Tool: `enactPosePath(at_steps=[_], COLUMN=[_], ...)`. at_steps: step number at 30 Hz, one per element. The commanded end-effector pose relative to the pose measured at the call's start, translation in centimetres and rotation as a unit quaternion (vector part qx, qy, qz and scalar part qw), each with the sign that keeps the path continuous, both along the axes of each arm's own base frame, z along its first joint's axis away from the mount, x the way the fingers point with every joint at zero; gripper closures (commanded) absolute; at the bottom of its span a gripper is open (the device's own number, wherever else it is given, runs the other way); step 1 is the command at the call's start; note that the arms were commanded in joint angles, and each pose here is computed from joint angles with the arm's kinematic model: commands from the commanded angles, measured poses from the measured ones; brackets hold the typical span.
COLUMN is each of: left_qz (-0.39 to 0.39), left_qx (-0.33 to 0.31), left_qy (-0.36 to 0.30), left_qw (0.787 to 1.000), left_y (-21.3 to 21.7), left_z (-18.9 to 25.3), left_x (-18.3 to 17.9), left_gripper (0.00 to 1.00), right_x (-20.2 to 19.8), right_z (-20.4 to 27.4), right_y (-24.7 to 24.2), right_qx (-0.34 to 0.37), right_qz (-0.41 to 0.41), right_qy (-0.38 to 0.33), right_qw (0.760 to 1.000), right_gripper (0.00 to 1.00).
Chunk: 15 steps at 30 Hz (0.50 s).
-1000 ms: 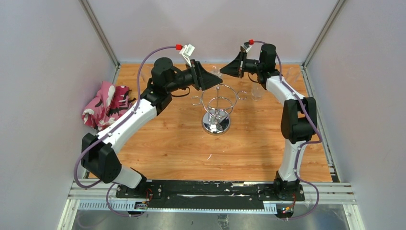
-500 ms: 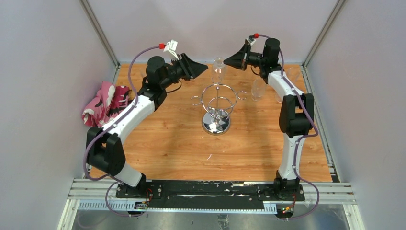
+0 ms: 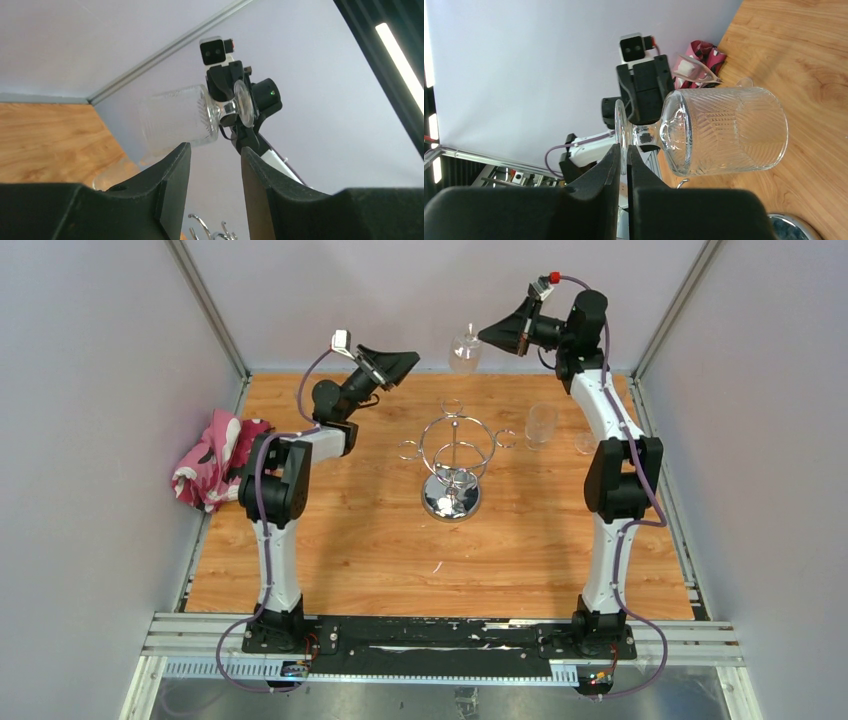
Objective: Take the wine glass off the wine glass rack
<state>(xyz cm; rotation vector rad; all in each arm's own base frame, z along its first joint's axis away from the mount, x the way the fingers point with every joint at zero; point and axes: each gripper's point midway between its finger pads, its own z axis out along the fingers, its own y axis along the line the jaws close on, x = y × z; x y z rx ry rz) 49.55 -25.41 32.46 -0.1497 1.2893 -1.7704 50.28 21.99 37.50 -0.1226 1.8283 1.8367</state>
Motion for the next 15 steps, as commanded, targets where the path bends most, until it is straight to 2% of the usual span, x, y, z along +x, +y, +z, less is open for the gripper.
enactPosePath(at_steps=[1,15], left_qz=[-0.056,-0.084], left_qx=[-0.049,-0.048], left_qy=[-0.092,-0.085], left_qw=[0.993,0.992], left_y=[0.1,-2.4], left_z=[3.9,2.6], left_x=[-3.4,-3.3], left_gripper=[0.53,0.49], right_x=[-0.5,-2.9], right_z=[3.3,7.6], right_y=[-0.4,1.0], right_qx=[0.016,0.036], right_qz=[0.002,0.024], right_qy=[-0.037,-0.079], right_qw=[0.999,0.996], right_gripper=[1.00,1.00])
